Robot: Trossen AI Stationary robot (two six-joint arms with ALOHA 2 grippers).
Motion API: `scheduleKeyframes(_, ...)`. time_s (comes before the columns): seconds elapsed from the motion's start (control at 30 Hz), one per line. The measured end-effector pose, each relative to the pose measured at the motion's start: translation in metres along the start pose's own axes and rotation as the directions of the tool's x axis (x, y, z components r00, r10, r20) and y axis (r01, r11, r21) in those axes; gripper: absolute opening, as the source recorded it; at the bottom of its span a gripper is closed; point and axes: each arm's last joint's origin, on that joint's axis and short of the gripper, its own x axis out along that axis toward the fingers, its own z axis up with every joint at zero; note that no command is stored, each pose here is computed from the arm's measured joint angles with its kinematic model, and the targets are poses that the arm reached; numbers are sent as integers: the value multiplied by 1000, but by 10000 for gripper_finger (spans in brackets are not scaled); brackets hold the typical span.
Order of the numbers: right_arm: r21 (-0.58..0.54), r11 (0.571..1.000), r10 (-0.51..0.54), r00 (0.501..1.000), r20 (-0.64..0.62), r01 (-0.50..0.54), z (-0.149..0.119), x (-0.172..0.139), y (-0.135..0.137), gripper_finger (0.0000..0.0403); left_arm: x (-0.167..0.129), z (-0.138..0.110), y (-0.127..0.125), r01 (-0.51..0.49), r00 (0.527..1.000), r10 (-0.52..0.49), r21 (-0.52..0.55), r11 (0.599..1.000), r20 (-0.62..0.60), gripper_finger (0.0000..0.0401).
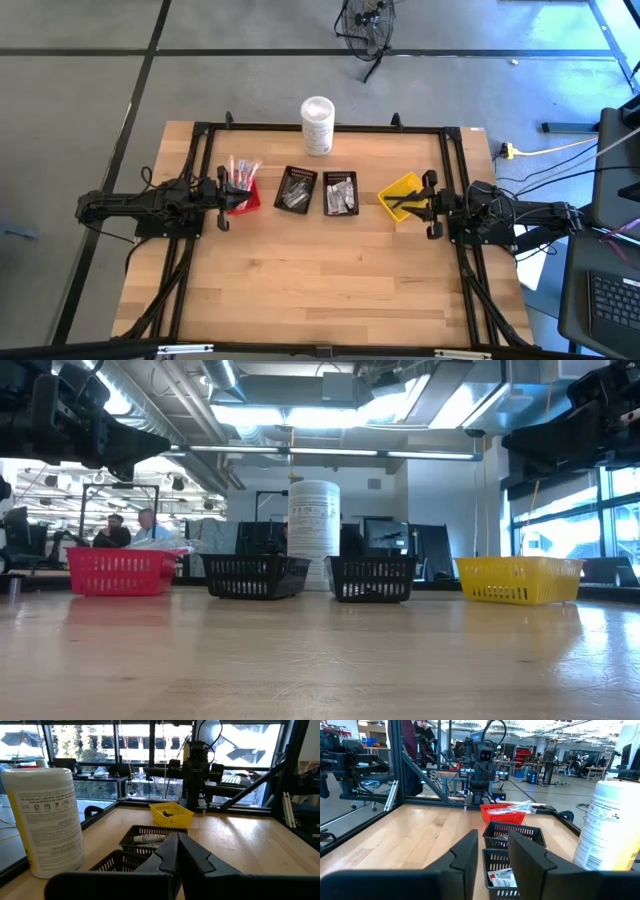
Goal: Pick & Place Travel size toiletries
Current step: Return to Home Position
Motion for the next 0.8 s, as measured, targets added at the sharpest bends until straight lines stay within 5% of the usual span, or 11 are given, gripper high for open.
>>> scheduleKeyframes(0.8, 0, 1000, 0, 1000, 0, 0, 0, 0, 0, 117, 0, 0, 0, 0, 1000, 0, 0, 1000, 0, 6)
